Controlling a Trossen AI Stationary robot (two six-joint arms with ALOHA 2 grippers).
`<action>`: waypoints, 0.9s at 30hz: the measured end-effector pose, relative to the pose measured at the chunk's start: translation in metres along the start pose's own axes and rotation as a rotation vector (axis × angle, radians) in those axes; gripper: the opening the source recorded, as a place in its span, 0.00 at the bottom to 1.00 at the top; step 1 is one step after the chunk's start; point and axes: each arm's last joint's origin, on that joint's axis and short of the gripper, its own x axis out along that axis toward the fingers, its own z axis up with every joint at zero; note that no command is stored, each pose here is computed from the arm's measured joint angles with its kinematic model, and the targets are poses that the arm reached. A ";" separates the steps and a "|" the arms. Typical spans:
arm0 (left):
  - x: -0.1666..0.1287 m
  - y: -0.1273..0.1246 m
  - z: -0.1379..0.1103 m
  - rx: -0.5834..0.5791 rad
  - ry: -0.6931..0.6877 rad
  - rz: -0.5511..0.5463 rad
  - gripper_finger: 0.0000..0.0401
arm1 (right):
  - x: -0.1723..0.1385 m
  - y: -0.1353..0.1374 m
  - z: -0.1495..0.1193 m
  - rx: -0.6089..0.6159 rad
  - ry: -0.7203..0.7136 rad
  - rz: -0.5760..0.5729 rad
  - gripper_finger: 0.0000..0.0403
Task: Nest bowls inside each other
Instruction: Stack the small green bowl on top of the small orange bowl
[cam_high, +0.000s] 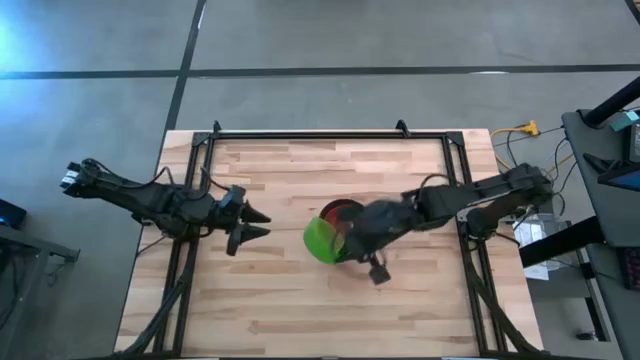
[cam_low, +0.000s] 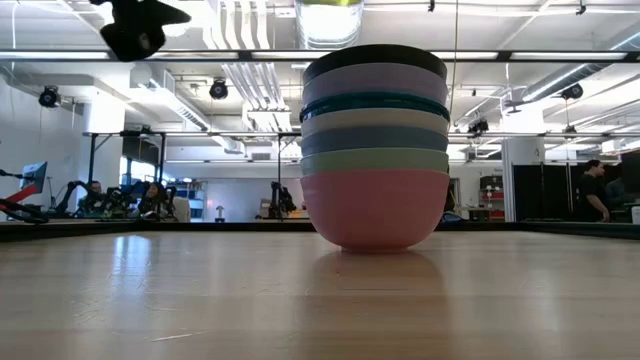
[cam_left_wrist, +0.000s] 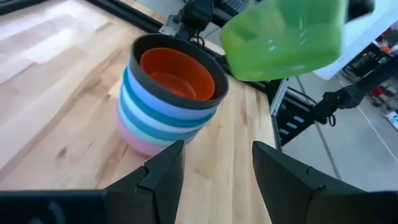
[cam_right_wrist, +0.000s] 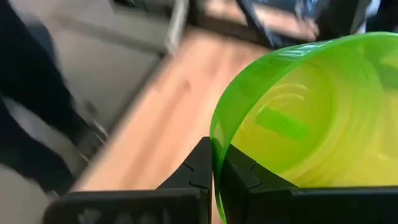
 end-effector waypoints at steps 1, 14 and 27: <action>-0.004 0.001 -0.001 0.002 0.000 0.003 0.43 | 0.005 0.001 0.001 -0.025 0.054 -0.031 0.02; -0.022 0.016 -0.018 -0.039 -0.030 -0.021 0.43 | 0.043 -0.006 0.007 -0.183 0.556 -0.311 0.02; -0.017 0.019 -0.029 -0.046 0.007 -0.024 0.43 | 0.070 -0.009 -0.020 -0.140 0.846 -0.350 0.02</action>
